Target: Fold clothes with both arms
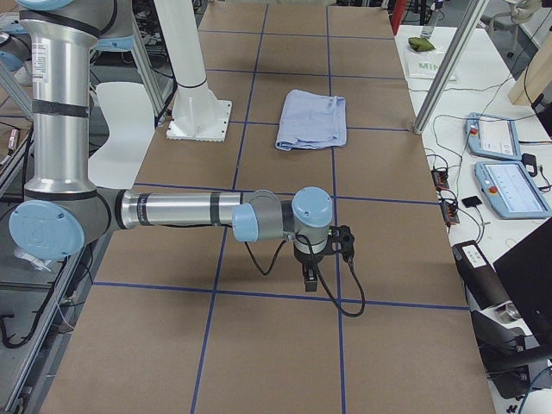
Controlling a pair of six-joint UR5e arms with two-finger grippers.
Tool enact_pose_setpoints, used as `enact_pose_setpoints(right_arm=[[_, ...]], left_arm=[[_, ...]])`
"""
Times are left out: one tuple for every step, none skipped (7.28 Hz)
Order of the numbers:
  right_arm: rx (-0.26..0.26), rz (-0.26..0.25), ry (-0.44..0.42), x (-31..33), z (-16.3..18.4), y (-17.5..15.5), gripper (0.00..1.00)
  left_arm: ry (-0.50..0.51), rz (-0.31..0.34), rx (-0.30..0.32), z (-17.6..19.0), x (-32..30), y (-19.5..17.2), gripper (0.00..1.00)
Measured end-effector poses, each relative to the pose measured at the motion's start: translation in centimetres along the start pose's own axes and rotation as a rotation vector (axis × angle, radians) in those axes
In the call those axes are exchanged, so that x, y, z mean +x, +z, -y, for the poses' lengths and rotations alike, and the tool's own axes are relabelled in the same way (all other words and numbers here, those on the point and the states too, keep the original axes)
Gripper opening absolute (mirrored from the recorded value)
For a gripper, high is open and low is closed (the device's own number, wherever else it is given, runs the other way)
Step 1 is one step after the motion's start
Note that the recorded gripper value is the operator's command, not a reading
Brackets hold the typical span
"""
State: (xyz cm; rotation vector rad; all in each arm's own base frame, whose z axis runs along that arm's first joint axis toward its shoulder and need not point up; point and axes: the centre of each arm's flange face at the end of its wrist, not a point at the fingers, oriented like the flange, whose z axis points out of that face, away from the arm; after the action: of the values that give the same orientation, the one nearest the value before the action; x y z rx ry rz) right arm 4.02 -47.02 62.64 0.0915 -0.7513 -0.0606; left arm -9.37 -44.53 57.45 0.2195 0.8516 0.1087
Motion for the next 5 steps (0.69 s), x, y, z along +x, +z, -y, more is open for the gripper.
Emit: enact_pose_setpoints(right_arm=[[-0.001,0.0,0.001,0.03,-0.06,0.03,1.0],[-0.002,0.0,0.002,0.08,-0.14,0.08,1.0],[-0.003,0.0,0.003,0.11,-0.2,0.11,1.0],[-0.003,0.0,0.003,0.13,-0.23,0.13,1.0],[-0.004,0.0,0.004,0.18,-0.27,0.18,1.0]], left_arm=[[0.001,0.0,0.0,0.03,0.01,-0.02,1.0],[0.001,0.001,0.001,0.08,0.04,-0.04,1.0],[0.003,0.001,0.002,0.12,0.06,-0.06,1.0],[0.003,0.001,0.002,0.14,0.07,-0.07,1.0],[0.004,0.001,0.003,0.15,0.07,-0.08,1.0]])
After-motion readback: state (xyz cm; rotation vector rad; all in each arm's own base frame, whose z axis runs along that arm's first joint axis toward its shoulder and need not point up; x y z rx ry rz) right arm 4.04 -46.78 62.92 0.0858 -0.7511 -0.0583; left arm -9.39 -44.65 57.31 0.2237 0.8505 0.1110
